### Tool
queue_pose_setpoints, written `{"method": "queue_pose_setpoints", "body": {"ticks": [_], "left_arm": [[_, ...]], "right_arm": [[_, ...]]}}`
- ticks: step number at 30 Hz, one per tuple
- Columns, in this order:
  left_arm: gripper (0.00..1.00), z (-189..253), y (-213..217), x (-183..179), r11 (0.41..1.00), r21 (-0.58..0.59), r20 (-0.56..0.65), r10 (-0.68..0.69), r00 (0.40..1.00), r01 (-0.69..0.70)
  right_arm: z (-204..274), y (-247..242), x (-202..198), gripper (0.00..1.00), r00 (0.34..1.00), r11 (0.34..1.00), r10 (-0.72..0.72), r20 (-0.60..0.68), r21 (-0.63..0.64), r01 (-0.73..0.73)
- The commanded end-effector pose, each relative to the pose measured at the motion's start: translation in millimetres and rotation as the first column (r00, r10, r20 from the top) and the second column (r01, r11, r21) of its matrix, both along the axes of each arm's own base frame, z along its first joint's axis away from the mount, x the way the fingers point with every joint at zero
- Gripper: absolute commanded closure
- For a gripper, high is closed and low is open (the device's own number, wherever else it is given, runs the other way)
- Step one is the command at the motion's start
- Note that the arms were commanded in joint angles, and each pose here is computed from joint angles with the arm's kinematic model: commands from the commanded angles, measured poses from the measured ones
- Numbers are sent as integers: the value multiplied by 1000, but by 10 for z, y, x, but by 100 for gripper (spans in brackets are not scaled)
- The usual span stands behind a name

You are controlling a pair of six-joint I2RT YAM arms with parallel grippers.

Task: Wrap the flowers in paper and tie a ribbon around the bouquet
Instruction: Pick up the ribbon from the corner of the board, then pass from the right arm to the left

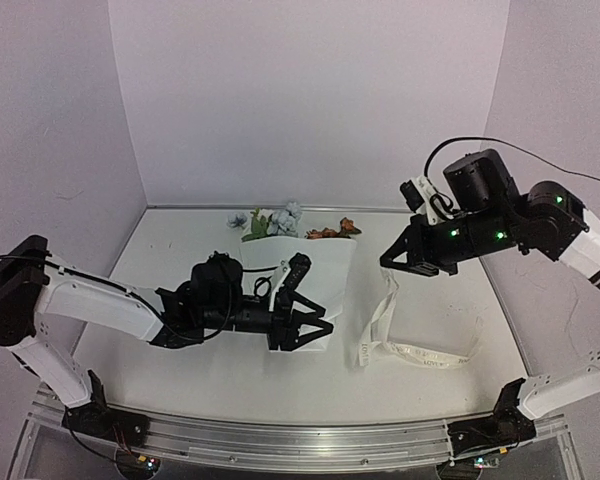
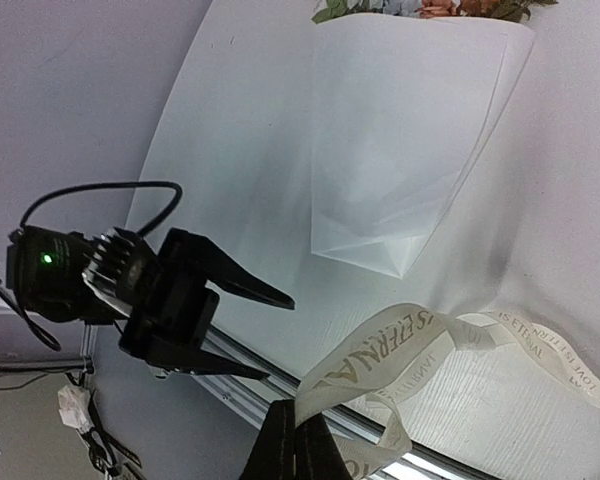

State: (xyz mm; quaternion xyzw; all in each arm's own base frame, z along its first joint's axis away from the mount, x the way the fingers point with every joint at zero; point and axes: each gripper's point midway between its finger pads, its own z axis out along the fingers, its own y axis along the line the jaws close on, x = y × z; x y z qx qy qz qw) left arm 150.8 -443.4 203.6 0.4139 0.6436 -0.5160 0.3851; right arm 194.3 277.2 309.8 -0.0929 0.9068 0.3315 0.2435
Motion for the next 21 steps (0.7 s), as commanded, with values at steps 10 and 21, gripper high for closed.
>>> {"method": "queue_pose_setpoints", "body": {"ticks": [10,21], "left_arm": [[43,145,-684,-60,985,-120,141,-107,984,124],[43,-165,-975,-65,985,-127,141,-98,985,116]], "right_arm": [[496,-151,213,100,977,974,-201,65,123,192],[741,-150,273,100,968,962,-232,93,168,214]]}}
